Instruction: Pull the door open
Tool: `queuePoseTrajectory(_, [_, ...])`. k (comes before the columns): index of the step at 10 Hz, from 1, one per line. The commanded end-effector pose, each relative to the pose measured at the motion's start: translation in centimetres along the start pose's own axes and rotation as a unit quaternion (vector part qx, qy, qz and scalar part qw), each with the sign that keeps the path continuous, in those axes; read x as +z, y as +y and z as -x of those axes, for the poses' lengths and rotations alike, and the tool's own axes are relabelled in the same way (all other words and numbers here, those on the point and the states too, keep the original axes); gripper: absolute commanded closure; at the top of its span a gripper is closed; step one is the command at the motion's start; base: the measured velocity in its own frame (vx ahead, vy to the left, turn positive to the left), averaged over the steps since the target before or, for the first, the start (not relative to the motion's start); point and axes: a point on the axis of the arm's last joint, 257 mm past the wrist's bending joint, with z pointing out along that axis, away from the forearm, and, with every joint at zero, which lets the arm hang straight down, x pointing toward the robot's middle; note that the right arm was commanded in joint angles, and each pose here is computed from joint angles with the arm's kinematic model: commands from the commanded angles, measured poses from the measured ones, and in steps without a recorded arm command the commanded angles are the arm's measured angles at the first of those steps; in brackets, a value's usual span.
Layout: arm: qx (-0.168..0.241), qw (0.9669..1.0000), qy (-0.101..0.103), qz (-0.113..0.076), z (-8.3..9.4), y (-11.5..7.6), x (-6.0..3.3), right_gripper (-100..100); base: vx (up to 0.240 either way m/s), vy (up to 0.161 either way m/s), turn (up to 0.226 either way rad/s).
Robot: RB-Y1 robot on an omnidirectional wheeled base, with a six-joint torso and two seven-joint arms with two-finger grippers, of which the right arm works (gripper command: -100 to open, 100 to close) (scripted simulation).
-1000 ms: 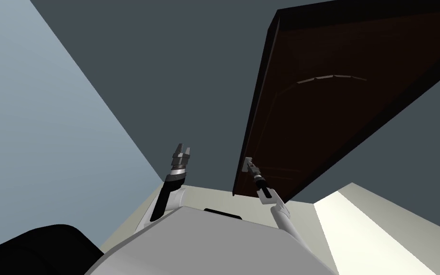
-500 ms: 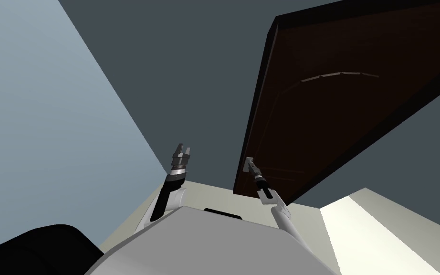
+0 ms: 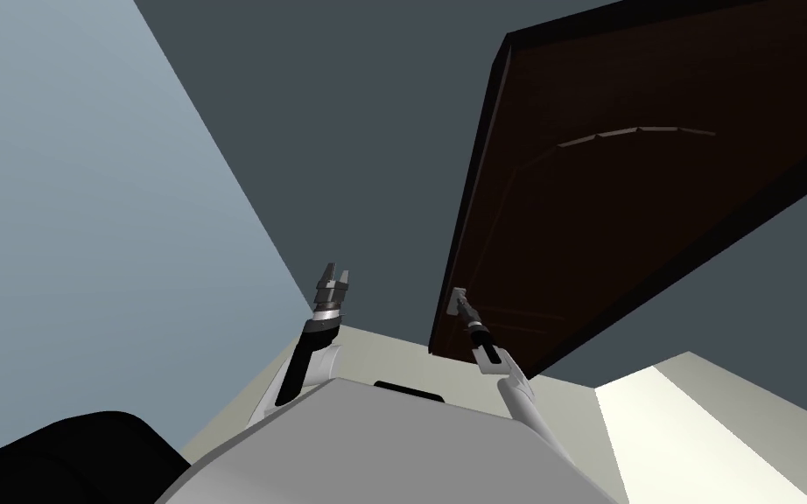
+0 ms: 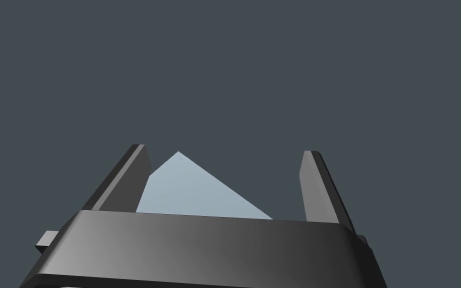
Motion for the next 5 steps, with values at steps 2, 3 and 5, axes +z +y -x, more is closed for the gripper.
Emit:
queuePoseTrajectory(2, [0.045,0.9990,-0.006,-0.008,0.44,-0.70,0.04,100,-0.056,-0.041,0.105])
queuePoseTrajectory(3, [0.072,0.9973,-0.009,-0.011,0.61,-0.93,0.09,100,-0.049,-0.030,0.081])
queuePoseTrajectory(5, [0.101,0.9947,-0.013,-0.013,0.78,-1.16,0.14,100,-0.041,-0.020,0.068])
